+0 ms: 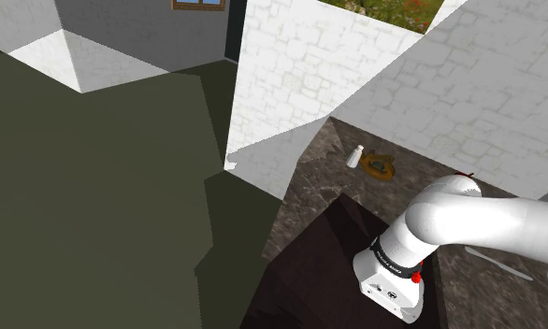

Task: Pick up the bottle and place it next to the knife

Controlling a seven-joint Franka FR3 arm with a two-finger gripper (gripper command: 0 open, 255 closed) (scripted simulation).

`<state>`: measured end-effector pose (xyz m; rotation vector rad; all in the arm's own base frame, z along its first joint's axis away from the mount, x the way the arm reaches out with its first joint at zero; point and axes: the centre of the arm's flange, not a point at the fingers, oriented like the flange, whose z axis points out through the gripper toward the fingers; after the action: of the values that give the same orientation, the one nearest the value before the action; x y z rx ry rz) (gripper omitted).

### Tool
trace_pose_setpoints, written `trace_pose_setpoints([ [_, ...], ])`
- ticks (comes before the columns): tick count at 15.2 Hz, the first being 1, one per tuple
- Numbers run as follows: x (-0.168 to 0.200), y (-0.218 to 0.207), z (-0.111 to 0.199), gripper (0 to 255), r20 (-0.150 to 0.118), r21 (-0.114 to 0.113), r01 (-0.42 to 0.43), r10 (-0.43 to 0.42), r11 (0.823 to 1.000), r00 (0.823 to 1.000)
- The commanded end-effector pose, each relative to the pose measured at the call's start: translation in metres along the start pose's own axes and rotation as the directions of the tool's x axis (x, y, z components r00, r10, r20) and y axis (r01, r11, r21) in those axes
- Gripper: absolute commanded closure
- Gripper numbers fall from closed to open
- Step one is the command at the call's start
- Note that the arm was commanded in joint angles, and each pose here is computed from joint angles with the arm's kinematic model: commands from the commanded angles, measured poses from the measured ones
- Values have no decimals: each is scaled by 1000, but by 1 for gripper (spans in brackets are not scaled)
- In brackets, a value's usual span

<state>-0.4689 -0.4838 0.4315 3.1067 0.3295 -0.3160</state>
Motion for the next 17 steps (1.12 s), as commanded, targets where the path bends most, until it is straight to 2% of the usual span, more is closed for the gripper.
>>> trace_pose_setpoints([
  [1,0,0,1,255,1,0,0,0,1000,1000],
  [6,0,0,1,255,1,0,0,0,1000,1000],
  [7,0,0,1,0,1,0,0,0,1000,1000],
  [12,0,0,1,0,1,0,0,0,1000,1000],
  [16,0,0,-49,0,1,0,0,0,1000,1000],
  [17,0,0,-49,0,1,0,0,0,1000,1000],
])
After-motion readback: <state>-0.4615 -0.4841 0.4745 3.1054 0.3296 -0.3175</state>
